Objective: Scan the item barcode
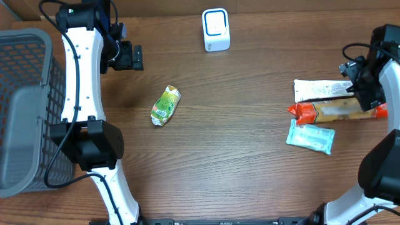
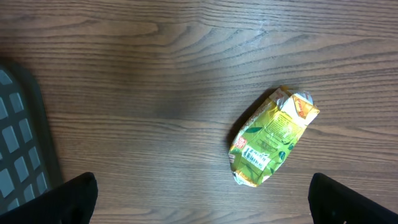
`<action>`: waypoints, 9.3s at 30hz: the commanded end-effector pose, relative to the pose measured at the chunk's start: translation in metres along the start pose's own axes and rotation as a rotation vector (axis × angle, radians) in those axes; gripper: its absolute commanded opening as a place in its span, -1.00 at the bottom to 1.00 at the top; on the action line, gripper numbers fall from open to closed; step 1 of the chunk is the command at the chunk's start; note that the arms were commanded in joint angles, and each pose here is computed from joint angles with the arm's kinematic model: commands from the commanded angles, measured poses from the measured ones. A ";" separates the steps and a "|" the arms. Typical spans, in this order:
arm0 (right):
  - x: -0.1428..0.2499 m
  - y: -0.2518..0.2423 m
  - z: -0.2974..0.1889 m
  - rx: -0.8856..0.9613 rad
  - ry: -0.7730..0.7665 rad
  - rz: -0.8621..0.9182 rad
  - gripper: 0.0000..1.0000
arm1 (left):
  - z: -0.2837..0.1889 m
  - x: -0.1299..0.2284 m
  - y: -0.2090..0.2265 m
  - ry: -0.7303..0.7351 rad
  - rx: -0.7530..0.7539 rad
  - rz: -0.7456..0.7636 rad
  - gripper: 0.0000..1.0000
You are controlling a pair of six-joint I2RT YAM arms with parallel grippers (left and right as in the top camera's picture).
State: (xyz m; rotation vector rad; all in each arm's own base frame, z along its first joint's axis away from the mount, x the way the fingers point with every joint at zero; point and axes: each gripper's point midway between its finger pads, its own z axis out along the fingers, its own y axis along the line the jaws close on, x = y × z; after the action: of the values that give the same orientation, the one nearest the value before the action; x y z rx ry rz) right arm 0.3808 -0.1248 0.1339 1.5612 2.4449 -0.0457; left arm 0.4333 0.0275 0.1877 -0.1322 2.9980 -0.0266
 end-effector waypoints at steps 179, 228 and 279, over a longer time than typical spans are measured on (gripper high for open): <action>0.299 0.165 0.051 -0.161 0.243 -1.509 0.12 | 0.004 0.000 -0.002 0.009 -0.002 0.025 0.99; 0.450 0.141 0.025 -0.253 0.325 -1.574 -0.92 | 0.004 0.000 -0.002 0.010 -0.002 0.025 0.99; 0.291 0.186 0.055 -0.284 -0.044 -1.540 -0.67 | 0.004 0.000 -0.002 0.010 -0.002 0.025 0.99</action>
State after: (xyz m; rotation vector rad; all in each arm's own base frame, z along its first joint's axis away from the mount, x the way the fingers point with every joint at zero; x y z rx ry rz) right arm 0.4351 0.1958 0.0299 -0.4955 2.7917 -0.1451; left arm 0.4334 0.0275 0.1877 -0.1322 2.9976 -0.0266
